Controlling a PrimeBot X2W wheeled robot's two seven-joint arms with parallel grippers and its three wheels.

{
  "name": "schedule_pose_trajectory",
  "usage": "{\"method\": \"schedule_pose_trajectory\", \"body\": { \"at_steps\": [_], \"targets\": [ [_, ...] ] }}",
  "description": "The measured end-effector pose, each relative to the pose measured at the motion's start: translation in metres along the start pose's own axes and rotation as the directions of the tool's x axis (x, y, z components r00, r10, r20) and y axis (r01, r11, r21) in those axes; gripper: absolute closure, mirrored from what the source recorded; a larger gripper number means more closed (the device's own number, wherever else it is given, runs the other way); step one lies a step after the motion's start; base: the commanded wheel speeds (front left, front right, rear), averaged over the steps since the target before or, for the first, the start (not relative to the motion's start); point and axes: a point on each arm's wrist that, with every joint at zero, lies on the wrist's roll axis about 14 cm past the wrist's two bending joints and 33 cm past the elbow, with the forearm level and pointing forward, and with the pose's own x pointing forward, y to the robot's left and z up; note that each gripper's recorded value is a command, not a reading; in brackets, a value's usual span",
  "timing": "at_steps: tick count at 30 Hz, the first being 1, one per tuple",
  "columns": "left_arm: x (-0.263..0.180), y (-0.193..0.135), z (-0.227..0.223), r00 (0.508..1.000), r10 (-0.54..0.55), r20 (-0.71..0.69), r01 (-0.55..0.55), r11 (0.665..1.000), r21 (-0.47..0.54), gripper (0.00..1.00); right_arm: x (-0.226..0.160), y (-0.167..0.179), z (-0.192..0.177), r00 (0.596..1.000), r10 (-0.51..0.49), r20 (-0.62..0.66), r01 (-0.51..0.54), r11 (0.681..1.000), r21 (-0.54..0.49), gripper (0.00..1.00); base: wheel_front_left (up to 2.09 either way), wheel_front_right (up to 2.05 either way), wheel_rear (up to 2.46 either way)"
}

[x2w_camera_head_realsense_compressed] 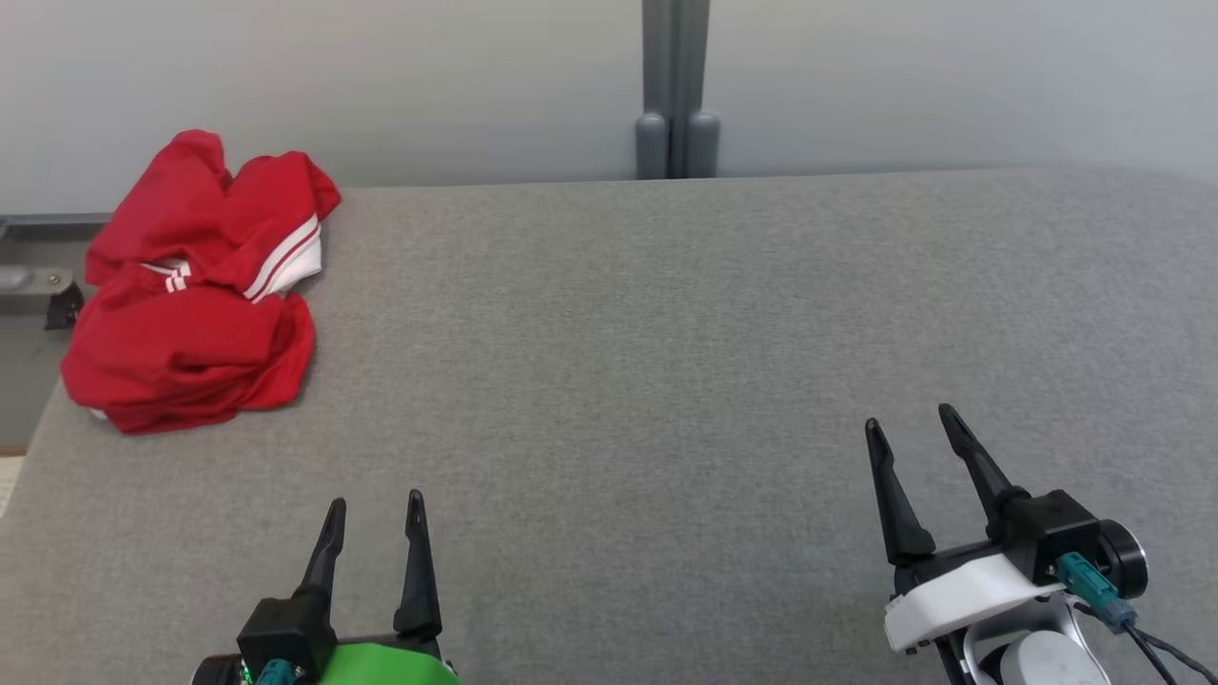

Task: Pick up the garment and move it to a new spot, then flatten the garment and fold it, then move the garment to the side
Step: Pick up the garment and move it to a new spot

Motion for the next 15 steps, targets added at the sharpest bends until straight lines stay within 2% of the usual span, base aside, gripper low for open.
{"method": "schedule_pose_trajectory", "body": {
  "at_steps": [8,15],
  "targets": [
    [-0.020,0.043,0.013,0.989,0.145,0.041,-0.145,0.989,-0.002,0.00,0.023,0.037,-0.001,0.993,0.118,0.010,-0.118,0.993,0.021,0.00,0.00,0.00,0.00],
    [-0.050,0.085,0.024,0.953,0.293,0.077,-0.293,0.956,-0.009,0.00,0.042,0.085,-0.006,0.966,0.259,0.006,-0.259,0.965,0.046,0.00,0.00,0.00,0.00]
  ]
}}
